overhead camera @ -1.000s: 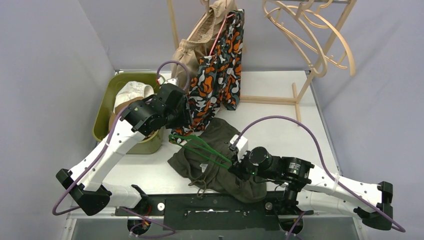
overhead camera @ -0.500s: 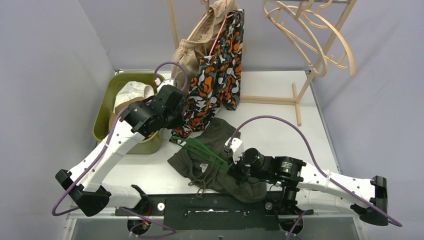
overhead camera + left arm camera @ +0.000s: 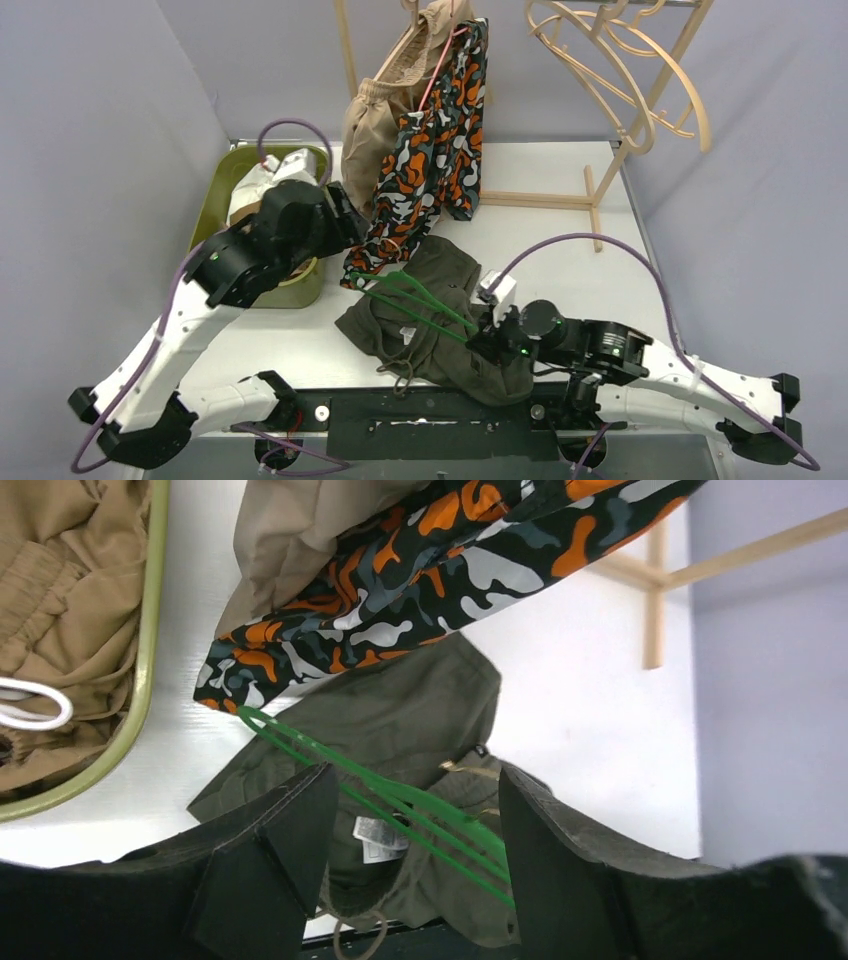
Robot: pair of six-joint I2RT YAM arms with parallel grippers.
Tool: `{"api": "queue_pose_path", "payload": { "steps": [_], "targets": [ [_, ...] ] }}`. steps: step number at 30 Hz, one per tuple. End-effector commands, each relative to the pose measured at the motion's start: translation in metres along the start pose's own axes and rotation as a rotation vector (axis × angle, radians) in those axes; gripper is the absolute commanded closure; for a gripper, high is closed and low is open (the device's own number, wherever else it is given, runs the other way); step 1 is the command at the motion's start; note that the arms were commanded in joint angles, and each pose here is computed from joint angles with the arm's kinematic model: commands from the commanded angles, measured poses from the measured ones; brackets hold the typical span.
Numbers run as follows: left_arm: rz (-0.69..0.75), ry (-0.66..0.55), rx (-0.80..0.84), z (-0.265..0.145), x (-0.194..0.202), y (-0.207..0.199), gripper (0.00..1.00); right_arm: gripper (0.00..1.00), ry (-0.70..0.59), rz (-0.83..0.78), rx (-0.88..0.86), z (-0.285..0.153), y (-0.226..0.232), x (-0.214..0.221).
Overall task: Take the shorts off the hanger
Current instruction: Place the hanger on the clothes rod.
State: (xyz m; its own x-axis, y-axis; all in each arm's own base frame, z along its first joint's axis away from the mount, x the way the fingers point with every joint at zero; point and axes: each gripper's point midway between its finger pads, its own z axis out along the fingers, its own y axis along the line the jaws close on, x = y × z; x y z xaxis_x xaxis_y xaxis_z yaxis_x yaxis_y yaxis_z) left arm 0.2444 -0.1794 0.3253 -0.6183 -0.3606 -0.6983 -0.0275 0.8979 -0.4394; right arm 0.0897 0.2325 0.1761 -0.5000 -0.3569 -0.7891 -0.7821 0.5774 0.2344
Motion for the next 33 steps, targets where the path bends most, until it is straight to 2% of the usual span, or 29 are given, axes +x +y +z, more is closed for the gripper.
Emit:
{"api": "queue_pose_path", "payload": {
  "steps": [1, 4, 8, 15, 18, 26, 33],
  "targets": [
    [-0.104, -0.198, 0.117, -0.035, -0.037, -0.003, 0.39, 1.0, -0.203, 0.077, -0.056, -0.046, 0.01, -0.04],
    [-0.116, -0.259, 0.173, -0.051, -0.046, -0.003, 0.32, 1.0, -0.25, 0.125, -0.055, -0.076, 0.005, -0.045],
    [-0.113, -0.262, 0.186, -0.054, -0.045, -0.002, 0.31, 1.0, -0.229, 0.197, -0.023, -0.11, -0.005, -0.033],
    [-0.119, -0.259, 0.178, -0.048, -0.037, 0.004, 0.3, 1.0, -0.339, 0.342, 0.282, -0.161, -0.066, -0.035],
    [-0.094, -0.241, 0.166, -0.04, -0.029, 0.007, 0.22, 1.0, -0.38, 0.357, 0.458, -0.176, -0.094, -0.042],
    [-0.062, -0.086, 0.089, 0.005, 0.023, 0.023, 0.17, 1.0, -0.435, 0.32, 0.726, -0.172, -0.117, -0.088],
    [-0.088, -0.016, 0.139, 0.022, 0.051, 0.021, 0.16, 1.0, -0.617, 0.256, 0.836, -0.168, -0.118, -0.157]
  ]
}}
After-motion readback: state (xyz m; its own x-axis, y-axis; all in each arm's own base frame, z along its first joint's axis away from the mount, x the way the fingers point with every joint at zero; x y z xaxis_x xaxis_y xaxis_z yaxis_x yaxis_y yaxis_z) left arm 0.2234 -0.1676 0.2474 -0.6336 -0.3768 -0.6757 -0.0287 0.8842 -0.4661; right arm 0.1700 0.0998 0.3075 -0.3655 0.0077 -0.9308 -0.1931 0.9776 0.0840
